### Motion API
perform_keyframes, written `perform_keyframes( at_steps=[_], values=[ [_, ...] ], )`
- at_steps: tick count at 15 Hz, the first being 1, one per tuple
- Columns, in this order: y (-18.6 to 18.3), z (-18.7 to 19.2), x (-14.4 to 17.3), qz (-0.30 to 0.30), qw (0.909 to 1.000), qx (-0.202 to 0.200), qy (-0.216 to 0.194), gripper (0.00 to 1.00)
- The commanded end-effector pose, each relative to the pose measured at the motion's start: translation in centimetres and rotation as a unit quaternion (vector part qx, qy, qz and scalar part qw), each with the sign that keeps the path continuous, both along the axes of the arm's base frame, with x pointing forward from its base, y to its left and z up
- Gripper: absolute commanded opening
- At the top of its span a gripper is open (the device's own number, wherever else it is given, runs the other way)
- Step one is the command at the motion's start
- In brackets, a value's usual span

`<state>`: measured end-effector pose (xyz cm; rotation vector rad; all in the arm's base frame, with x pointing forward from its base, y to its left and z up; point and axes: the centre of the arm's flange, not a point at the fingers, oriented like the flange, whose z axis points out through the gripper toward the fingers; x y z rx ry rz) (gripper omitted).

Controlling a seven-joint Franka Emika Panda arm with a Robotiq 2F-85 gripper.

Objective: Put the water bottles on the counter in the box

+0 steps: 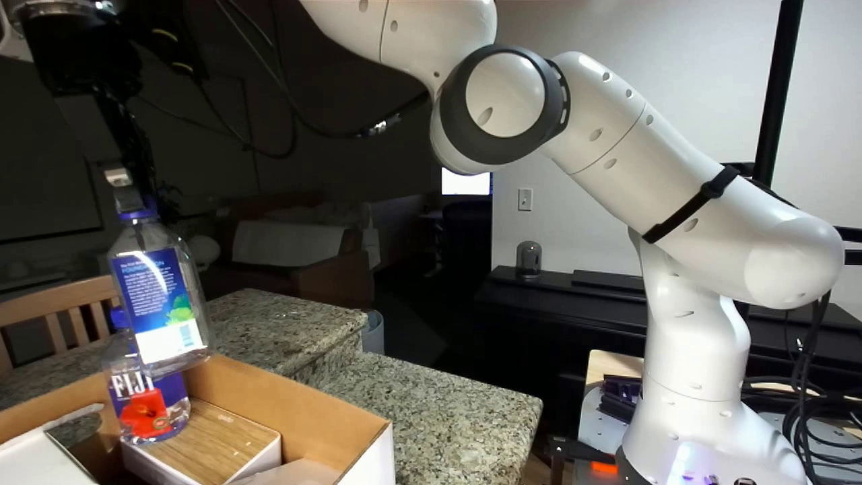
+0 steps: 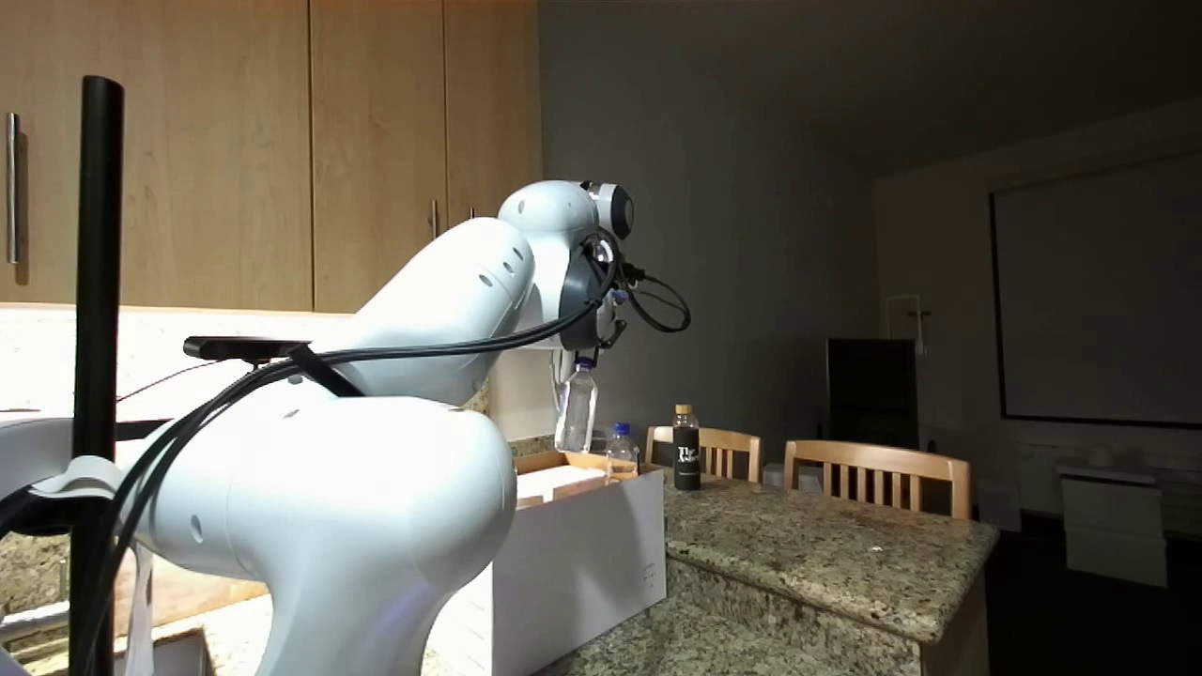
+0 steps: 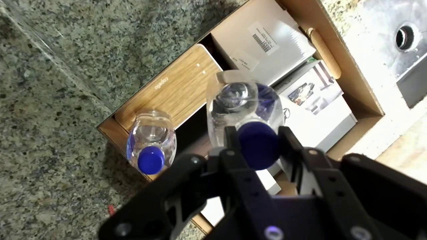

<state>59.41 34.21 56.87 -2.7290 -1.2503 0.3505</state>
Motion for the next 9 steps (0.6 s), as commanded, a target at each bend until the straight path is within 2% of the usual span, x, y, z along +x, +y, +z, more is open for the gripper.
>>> perform_keyframes(
  at_steps=[1, 3, 9],
  values=[
    [-2.4, -4.6, -3.8, 0.004, 0.9993, 0.033, -0.016, 0.14],
    [-2.2, -5.7, -2.9, -0.006, 0.9988, 0.041, -0.025, 0.14],
    [-2.2, -9.5, -0.7, -0.021, 0.9988, 0.043, -0.008, 0.14]
  ],
)
